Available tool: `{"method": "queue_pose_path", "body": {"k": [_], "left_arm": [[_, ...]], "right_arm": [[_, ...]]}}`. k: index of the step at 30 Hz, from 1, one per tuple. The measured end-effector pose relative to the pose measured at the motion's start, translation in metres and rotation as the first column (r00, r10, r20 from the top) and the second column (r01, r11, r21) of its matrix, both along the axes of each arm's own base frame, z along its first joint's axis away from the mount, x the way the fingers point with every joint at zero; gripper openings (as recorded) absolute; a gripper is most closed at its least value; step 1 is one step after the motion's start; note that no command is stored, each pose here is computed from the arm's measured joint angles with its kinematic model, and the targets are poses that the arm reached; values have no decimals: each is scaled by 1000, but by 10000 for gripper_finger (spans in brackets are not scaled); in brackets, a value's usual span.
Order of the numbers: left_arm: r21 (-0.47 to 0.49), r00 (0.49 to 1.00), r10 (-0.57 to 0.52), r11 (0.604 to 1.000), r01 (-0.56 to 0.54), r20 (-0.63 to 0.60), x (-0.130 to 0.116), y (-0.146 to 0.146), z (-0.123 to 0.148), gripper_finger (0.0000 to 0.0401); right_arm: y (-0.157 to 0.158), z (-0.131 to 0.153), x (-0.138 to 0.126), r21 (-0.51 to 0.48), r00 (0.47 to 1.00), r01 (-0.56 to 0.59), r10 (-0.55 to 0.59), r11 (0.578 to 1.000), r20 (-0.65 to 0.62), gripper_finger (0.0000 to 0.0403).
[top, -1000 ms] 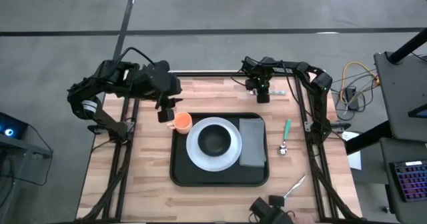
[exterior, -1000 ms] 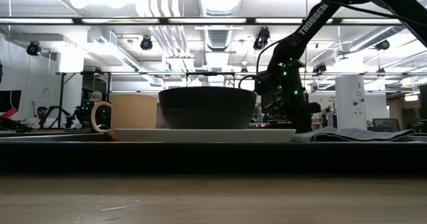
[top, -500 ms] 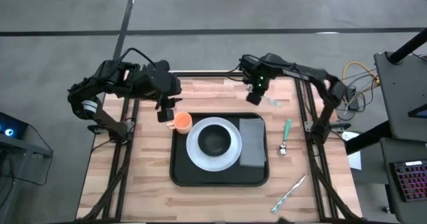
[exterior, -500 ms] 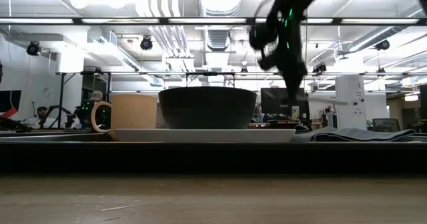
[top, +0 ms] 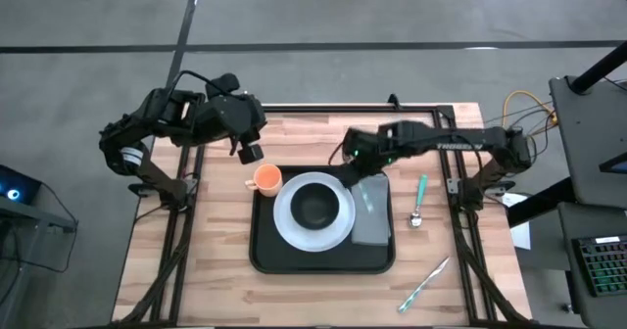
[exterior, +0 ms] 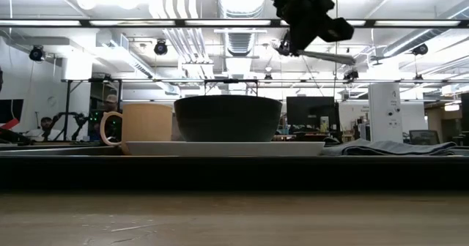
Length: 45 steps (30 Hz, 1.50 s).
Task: Set up tray
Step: Put the blue fork on top of the gray napkin on the black serving tray
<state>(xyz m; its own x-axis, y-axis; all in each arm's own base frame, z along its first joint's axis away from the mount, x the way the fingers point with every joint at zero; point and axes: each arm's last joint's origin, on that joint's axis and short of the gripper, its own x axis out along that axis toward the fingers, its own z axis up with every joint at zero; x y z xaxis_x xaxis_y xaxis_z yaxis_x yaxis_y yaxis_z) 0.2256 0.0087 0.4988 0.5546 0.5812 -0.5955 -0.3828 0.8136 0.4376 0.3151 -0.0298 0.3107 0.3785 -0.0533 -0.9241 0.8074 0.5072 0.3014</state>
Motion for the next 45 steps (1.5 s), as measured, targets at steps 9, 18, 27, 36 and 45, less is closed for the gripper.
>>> {"method": "queue_pose_path", "body": {"k": [9, 18, 27, 36, 45], "left_arm": [[-20, 999, 20, 1000, -19, 43, -7, 0, 5, 134], [-43, 999, 23, 999, -22, 37, -29, 1, 9, 134], [-56, 997, 32, 998, -28, 68, -38, 1, 12, 134], [-81, 998, 15, 997, -10, 62, -35, 0, 11, 134], [-87, 998, 10, 996, -4, 62, -35, 0, 11, 134]], "right_arm": [[21, -54, 20, 32, 929, 280, -262, 960, -260, 9], [20, -101, 37, 17, 862, 351, -316, 936, -396, 9], [19, -114, 45, 75, 854, 404, -346, 912, -390, 9], [18, -130, 39, 160, 819, 477, -372, 864, -437, 9], [17, -146, 33, 194, 817, 487, -366, 852, -445, 9]]}}
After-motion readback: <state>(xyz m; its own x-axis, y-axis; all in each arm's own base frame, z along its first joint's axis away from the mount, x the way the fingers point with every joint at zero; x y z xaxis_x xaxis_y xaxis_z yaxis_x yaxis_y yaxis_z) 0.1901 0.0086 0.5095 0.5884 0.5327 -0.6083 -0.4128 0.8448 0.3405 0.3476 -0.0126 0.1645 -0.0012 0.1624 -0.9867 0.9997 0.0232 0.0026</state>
